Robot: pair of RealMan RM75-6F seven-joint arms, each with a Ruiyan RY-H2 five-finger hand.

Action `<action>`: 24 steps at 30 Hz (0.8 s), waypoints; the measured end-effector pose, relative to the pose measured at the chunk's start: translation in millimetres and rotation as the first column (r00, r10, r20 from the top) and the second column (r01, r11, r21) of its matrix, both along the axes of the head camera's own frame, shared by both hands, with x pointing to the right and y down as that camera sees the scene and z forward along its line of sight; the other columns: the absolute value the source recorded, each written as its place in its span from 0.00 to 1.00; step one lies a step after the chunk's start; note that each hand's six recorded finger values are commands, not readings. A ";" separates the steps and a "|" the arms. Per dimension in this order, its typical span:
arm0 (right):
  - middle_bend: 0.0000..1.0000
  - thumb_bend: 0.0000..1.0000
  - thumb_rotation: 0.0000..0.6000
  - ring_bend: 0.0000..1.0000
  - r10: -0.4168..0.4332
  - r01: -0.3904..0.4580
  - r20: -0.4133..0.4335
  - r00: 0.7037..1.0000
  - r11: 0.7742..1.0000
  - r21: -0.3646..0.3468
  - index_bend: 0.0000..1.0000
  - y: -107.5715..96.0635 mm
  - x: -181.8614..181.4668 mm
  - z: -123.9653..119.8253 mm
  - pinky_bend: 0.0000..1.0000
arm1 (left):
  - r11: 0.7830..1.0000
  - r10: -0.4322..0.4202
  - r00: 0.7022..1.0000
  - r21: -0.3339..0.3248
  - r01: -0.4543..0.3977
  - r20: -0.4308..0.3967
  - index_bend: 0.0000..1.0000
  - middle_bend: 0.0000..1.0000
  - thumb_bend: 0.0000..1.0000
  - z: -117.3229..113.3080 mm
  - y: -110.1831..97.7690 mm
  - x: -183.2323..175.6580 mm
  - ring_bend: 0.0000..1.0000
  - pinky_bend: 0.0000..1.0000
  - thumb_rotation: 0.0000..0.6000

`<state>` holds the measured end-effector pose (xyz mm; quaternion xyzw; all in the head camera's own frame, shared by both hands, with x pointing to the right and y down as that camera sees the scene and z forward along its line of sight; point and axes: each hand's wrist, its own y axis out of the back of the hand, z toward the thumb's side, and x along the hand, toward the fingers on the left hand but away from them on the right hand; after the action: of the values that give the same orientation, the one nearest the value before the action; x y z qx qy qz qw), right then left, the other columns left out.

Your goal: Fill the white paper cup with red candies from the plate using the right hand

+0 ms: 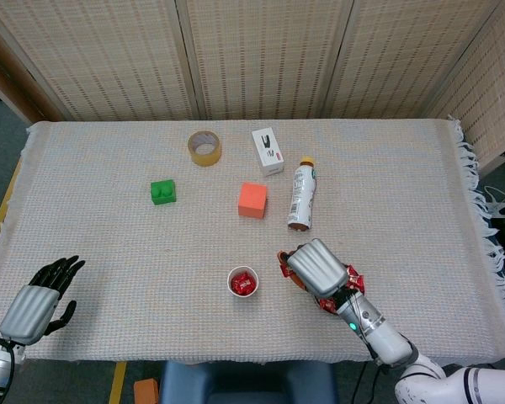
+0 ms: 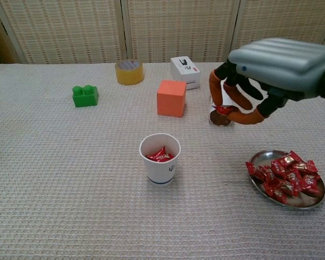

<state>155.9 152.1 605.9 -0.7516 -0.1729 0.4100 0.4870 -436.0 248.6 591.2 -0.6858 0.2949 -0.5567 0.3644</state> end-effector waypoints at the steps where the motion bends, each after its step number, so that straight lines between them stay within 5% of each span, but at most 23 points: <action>1: 0.73 0.34 1.00 0.72 -0.010 0.010 0.002 1.000 1.000 0.000 0.57 1.3 -9.4 1.3 0.98 | 1.000 -0.002 1.000 0.003 0.002 -0.003 0.00 0.01 0.50 -1.3 -0.1 -0.6 0.05 0.14 1.00; 9: 0.73 0.34 1.00 0.72 -0.067 0.069 0.043 0.997 0.997 -0.038 0.57 19.1 -85.4 15.6 0.98 | 1.000 -0.003 1.000 -0.001 0.003 -0.008 0.00 0.01 0.50 -3.0 0.7 -2.8 0.05 0.14 1.00; 24: 0.73 0.34 1.00 0.72 -0.086 0.085 -0.067 0.994 0.996 -0.018 0.57 35.4 -119.4 46.4 0.99 | 1.000 0.011 1.000 -0.002 -0.011 -0.022 0.00 0.01 0.50 -5.7 2.9 -1.0 0.05 0.14 1.00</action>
<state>36.4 187.6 652.4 -0.7477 -0.1210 0.4154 0.5037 -437.0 251.5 585.4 -0.6937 0.2945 -0.5475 0.3636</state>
